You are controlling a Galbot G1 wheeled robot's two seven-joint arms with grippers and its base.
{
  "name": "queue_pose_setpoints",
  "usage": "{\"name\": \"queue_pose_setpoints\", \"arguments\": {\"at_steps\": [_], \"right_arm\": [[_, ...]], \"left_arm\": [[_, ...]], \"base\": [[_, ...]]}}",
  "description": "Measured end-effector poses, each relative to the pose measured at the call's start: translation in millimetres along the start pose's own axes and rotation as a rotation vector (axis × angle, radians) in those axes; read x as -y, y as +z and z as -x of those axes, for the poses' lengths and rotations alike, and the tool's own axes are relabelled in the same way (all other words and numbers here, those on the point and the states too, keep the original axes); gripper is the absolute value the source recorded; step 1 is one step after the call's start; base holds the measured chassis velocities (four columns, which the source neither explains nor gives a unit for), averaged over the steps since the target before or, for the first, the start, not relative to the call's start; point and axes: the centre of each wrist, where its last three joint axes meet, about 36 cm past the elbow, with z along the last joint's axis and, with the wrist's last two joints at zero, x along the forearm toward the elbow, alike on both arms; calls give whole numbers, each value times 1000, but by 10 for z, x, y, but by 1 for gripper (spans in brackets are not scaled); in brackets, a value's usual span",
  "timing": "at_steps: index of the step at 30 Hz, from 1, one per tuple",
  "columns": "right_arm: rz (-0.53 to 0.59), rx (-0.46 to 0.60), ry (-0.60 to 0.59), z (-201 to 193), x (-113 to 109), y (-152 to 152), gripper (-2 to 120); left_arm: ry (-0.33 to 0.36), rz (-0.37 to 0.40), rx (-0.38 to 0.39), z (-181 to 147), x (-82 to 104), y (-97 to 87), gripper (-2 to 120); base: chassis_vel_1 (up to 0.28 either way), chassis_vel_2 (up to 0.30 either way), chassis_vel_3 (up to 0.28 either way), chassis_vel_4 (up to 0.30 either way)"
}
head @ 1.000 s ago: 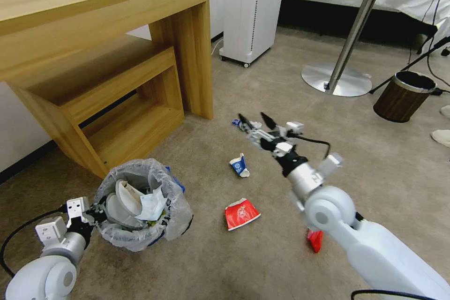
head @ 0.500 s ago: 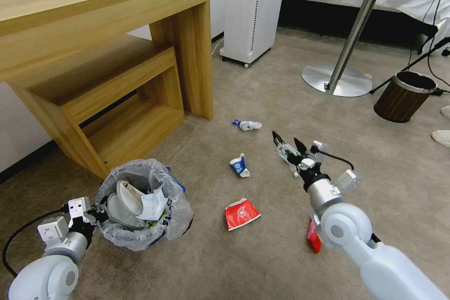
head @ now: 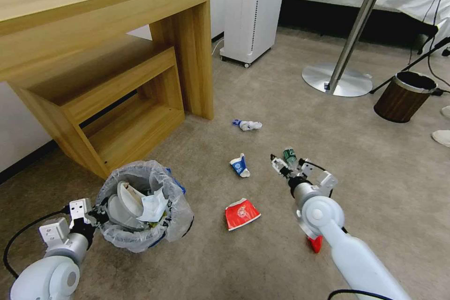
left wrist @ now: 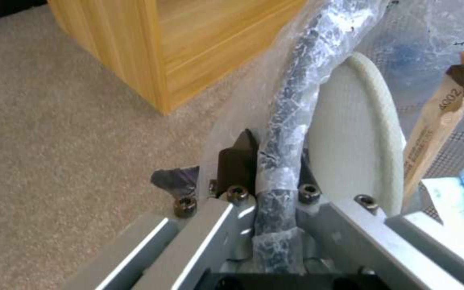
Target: Pick up the trash bin and place the garbage on the floor into it.
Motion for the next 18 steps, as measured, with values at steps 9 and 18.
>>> {"name": "queue_pose_setpoints", "arguments": {"at_steps": [9, 18], "right_arm": [[60, -202, 95, 416, 37, 410, 100], [8, -329, 116, 655, -186, 502, 100]], "left_arm": [[4, -7, -14, 87, 80, 84, 0], [6, -11, -18, 146, 101, 95, 0]], "base": [[0, 0, 0, 0], [0, 0, 0, 0]]}}
